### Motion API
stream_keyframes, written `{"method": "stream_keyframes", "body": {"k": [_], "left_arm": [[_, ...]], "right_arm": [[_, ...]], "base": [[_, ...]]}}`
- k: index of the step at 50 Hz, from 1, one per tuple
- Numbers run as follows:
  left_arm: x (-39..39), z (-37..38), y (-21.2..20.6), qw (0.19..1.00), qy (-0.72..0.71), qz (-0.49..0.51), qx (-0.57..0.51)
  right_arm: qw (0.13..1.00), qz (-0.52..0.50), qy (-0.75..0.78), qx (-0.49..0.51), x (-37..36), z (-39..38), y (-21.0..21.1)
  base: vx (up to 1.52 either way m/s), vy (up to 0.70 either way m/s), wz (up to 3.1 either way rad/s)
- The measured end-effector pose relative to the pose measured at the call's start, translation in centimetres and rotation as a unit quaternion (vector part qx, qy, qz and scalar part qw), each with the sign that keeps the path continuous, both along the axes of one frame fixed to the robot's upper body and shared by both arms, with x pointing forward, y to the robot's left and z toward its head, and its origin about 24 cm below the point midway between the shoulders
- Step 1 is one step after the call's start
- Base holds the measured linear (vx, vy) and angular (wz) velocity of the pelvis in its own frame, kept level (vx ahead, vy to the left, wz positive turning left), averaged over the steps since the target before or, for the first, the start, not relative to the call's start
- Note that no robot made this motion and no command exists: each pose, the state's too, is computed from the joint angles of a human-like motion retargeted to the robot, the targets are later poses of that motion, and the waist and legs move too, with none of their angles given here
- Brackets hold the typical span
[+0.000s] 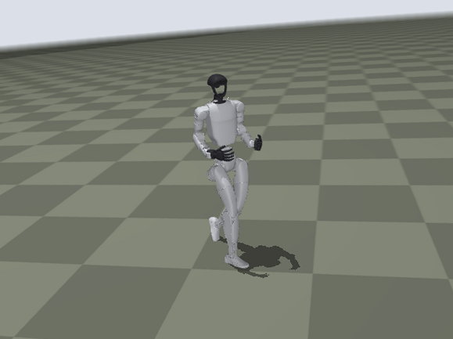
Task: Walk run
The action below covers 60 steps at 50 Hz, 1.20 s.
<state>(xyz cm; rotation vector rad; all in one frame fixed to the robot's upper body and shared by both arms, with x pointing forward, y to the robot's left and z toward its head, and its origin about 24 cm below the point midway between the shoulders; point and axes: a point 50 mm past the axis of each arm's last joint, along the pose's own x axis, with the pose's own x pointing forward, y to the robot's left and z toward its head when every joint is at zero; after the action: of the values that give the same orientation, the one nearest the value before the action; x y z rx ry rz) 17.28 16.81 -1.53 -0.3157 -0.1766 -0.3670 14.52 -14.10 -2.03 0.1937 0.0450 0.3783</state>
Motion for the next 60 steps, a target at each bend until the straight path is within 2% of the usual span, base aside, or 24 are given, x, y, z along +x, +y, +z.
{"method": "stream_keyframes", "body": {"k": [5,10,15,20,26,30,34,43,48,55,60], "left_arm": [[-3.2,-2.8,0.2,0.994,0.061,0.070,-0.049],[-5.0,-2.5,3.1,0.988,0.064,0.141,-0.011],[-4.6,-1.1,5.0,0.988,0.044,0.147,0.022],[-3.4,-0.8,4.3,0.985,0.025,0.172,-0.006],[-3.4,-1.9,2.7,0.975,0.043,0.210,-0.052],[-2.2,-2.3,0.8,0.977,0.057,0.182,-0.096],[0.2,-1.5,-0.4,0.984,0.035,0.133,-0.111],[4.7,2.1,-1.4,0.998,-0.057,0.024,-0.029],[4.4,1.2,-0.1,0.998,-0.033,0.046,-0.002],[-1.3,-4.3,0.3,0.988,0.106,0.109,-0.039],[-5.0,-6.6,-0.3,0.977,0.178,0.109,-0.038]], "right_arm": [[1.000,0.025,0.001,-0.001,1.8,-0.2,0.4],[0.997,0.038,-0.053,-0.037,2.9,1.4,-0.2],[0.993,0.042,-0.104,-0.042,4.0,3.6,-1.6],[0.992,0.034,-0.115,-0.038,3.9,4.2,-2.8],[0.998,0.038,-0.046,0.018,2.5,1.3,-0.6],[0.998,0.051,-0.011,0.034,1.5,0.1,1.2],[0.999,0.039,0.006,0.030,1.1,-0.5,0.9],[0.999,-0.028,0.025,0.019,-0.4,-1.1,-0.9],[1.000,-0.015,0.005,-0.021,0.5,-0.4,-1.4],[0.995,0.034,-0.021,-0.086,1.7,0.3,-1.9],[0.996,0.011,-0.032,-0.088,2.8,0.7,-2.1]], "base": [[0.74,0.00,1.33],[0.58,0.03,0.78],[0.53,-0.03,1.48],[0.78,0.01,1.53],[1.13,-0.18,0.35],[1.05,0.25,1.85],[0.70,0.26,2.04],[0.80,-0.07,2.79],[0.97,-0.26,1.29],[1.15,-0.03,0.95],[1.10,-0.24,1.33]]}}
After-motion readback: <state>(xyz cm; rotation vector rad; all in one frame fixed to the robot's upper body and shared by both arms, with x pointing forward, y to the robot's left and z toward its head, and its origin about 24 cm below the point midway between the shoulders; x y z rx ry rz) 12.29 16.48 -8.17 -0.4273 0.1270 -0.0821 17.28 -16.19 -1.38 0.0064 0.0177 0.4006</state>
